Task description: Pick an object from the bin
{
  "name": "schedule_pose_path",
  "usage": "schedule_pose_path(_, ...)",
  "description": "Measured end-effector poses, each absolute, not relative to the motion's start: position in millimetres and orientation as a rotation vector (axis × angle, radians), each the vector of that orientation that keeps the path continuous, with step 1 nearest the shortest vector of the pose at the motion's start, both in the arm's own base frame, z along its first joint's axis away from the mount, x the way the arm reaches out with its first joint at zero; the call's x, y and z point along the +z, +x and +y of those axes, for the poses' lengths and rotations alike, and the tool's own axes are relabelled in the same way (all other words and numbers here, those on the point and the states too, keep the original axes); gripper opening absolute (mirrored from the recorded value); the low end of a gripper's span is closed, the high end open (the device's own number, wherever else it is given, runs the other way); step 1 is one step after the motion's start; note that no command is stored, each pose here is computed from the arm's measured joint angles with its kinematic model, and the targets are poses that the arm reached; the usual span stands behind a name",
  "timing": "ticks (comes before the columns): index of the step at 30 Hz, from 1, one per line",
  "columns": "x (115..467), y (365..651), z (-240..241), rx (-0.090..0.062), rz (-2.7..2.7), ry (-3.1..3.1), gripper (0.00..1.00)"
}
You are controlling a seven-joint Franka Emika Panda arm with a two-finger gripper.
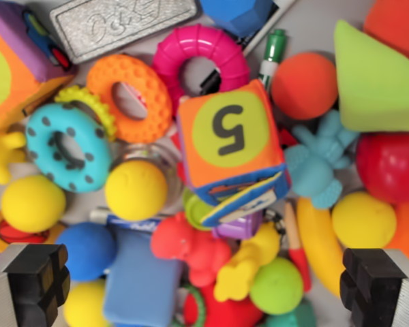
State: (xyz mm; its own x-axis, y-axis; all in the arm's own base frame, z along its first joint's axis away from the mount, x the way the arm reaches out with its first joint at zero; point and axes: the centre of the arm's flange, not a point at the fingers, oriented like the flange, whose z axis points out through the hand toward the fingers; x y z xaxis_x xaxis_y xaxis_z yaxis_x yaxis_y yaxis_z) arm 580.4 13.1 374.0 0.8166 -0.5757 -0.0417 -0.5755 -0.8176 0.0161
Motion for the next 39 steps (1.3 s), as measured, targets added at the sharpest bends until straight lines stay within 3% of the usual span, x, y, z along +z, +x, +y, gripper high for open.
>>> schedule_pose_path(9,339.8,572.6,7.9,-0.021,-0.515,3.101,1.0)
schedule_pose_path(14,323.1,571.8,7.3,-0.011,-0.449,3.113,1.0)
schedule_pose_path(39,225.2,571.8,7.7,-0.013,-0.439,3.115,1.0)
